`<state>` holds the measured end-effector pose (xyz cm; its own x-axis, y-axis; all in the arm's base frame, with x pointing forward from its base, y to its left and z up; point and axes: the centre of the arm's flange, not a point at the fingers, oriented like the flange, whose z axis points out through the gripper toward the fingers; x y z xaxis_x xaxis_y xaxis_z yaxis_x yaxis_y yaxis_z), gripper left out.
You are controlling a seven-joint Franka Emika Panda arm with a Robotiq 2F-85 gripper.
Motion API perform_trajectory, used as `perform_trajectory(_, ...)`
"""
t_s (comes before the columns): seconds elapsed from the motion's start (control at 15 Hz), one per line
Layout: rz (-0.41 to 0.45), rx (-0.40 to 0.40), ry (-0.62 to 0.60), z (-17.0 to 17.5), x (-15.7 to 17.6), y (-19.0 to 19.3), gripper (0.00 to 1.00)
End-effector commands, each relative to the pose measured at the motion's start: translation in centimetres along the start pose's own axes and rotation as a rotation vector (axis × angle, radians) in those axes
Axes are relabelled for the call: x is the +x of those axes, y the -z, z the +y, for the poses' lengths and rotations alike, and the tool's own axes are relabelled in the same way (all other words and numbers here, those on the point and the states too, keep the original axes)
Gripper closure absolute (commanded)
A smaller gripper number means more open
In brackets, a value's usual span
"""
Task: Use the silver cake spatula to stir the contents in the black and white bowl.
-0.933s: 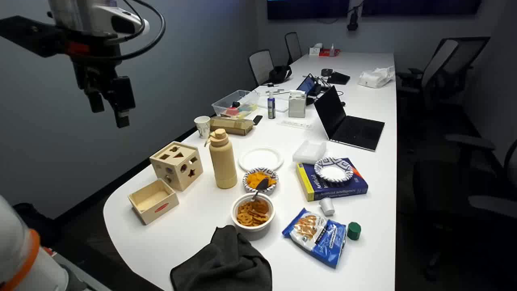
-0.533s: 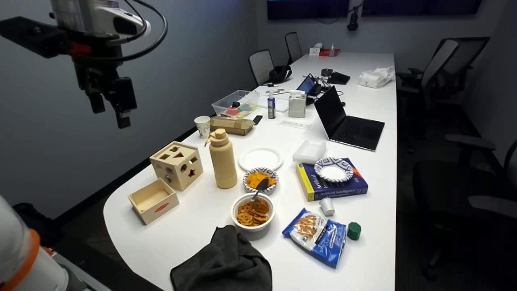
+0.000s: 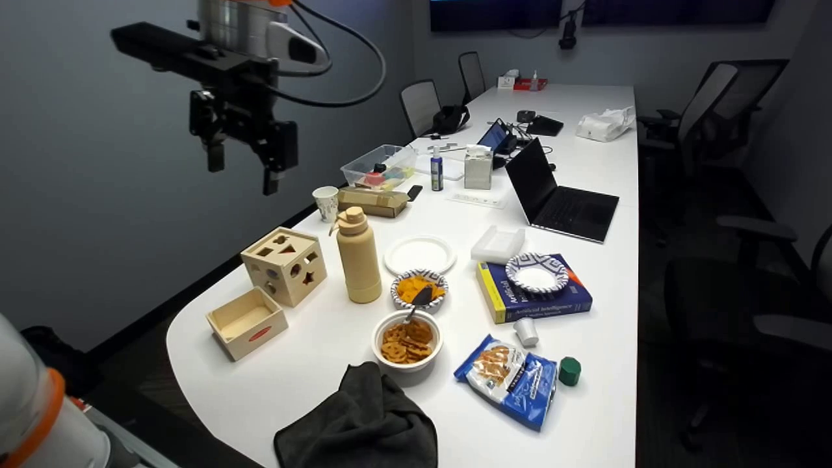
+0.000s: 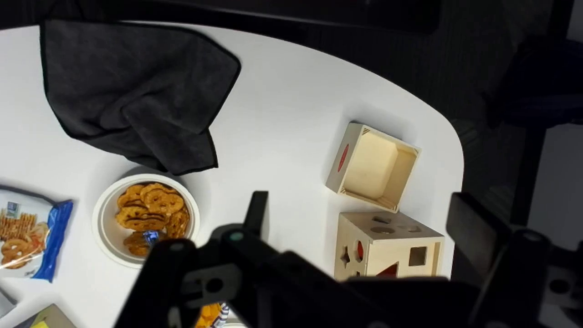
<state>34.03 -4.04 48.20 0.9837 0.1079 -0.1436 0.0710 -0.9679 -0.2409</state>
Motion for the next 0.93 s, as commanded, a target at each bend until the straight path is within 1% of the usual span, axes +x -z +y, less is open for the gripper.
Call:
perform_trajectory(0.0, -0.058, 0.051, 0.077, 5.0, 7.3, 1.8, 0.0)
perform_trajectory(0.13, -0.062, 0.09, 0.08, 8.0, 10.2, 1.3, 0.0)
perform_trajectory(0.27, -0.024, 0.135, 0.059, 11.0, 12.9, 0.5, 0.0)
perform_trajectory(0.4, -0.001, 0.192, 0.032, 14.1, 15.6, -1.2, 0.0)
perform_trajectory(0.53, 0.003, 0.261, 0.002, 16.8, 17.7, -3.6, 0.0)
perform_trajectory(0.73, -0.016, 0.352, -0.059, 21.1, 19.4, -8.3, 0.0)
perform_trajectory(0.87, -0.039, 0.401, -0.095, 23.3, 19.4, -11.4, 0.0)
